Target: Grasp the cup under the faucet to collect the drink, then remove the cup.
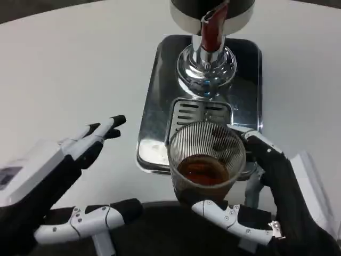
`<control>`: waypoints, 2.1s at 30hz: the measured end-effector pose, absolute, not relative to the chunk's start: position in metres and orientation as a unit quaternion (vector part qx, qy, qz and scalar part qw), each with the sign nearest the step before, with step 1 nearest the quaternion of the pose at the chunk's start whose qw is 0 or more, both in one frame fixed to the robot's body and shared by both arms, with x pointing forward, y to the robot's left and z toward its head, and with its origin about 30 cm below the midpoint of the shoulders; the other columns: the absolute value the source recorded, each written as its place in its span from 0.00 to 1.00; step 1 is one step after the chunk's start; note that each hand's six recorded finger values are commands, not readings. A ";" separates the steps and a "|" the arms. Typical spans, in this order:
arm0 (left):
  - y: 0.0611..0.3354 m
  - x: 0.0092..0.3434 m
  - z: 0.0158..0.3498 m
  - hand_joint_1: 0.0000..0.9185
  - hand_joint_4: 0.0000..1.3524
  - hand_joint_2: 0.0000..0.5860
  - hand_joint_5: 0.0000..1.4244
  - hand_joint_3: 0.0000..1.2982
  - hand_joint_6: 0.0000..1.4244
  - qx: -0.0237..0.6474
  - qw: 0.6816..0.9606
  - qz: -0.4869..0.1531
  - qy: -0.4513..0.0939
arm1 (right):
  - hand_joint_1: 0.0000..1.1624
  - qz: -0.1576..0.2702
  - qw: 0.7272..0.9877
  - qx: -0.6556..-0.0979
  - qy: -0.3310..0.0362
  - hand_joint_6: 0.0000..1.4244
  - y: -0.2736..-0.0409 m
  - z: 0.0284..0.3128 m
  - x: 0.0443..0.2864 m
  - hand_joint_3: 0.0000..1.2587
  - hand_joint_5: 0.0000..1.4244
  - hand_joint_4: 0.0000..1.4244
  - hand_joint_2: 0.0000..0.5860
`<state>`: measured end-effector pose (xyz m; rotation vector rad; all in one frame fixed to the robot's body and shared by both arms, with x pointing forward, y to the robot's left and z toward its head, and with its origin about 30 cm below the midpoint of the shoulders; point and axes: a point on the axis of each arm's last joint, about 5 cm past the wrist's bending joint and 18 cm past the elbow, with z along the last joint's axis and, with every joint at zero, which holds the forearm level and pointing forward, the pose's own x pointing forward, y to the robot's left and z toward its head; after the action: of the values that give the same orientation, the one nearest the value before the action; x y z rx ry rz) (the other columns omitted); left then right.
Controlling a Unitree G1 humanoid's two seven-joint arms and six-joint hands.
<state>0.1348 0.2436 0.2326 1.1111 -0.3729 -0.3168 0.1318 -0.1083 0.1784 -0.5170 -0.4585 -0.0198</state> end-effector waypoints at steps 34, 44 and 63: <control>0.231 0.109 0.238 0.00 0.00 0.15 0.00 0.00 0.00 0.598 0.774 -0.155 -0.136 | 0.71 0.035 0.941 -0.244 -0.233 0.86 -0.104 0.186 0.125 0.58 0.70 0.58 0.42; 0.236 0.102 0.240 0.00 0.00 0.15 0.00 0.00 0.00 0.603 0.774 -0.148 -0.121 | 0.71 0.052 0.940 -0.246 -0.232 0.86 -0.102 0.185 0.123 0.59 0.71 0.58 0.42; 0.238 0.097 0.242 0.00 0.00 0.15 0.00 0.00 0.00 0.600 0.770 -0.167 -0.136 | 0.70 0.057 0.938 -0.251 -0.233 0.86 -0.101 0.186 0.118 0.59 0.71 0.58 0.43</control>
<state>0.0972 0.2379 0.2422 1.3023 -0.2953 -0.3618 0.1179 -0.1012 0.1855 -0.5121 -0.4749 0.1170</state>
